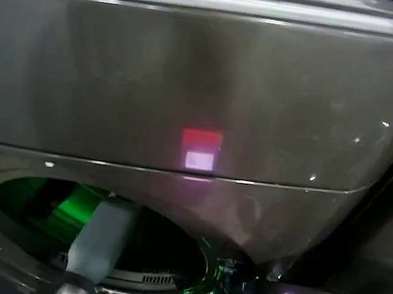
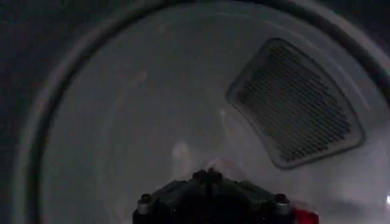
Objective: Grasp the clothes from the dryer.
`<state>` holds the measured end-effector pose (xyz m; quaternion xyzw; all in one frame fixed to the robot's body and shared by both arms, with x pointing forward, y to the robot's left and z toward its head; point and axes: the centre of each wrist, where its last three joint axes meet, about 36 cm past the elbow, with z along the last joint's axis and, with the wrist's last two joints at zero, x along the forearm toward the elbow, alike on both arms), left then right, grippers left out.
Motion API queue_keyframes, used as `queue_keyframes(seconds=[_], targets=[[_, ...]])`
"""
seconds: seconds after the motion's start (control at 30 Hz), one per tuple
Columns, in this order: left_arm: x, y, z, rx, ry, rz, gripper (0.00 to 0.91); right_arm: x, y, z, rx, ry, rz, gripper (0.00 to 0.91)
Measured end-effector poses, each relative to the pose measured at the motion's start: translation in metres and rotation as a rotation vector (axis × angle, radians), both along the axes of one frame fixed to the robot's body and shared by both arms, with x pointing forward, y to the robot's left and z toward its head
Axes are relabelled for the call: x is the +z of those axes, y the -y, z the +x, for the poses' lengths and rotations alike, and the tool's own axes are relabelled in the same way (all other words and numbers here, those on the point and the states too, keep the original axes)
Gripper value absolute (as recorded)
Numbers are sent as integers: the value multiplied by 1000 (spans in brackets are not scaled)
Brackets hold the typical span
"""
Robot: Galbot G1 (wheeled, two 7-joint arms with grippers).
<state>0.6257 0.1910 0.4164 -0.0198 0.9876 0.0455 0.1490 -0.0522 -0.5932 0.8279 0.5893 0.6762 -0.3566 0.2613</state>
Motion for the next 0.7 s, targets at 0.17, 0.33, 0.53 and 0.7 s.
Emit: queue_keyframes(seconds=[0.17, 0.33, 0.53, 0.7], targets=[[-4, 1, -13, 34, -10, -6, 0, -1, 0, 0, 2, -1, -4, 907], [-4, 4, -22, 39, -22, -16, 0, -1, -1, -4, -8, -3, -4, 907], [1, 4, -25, 36, -32, -15, 0, 1, -1, -6, -17, -5, 0, 907], [4, 4, -25, 32, -43, -16, 0, 3, -1, -9, -27, -7, 4, 907]])
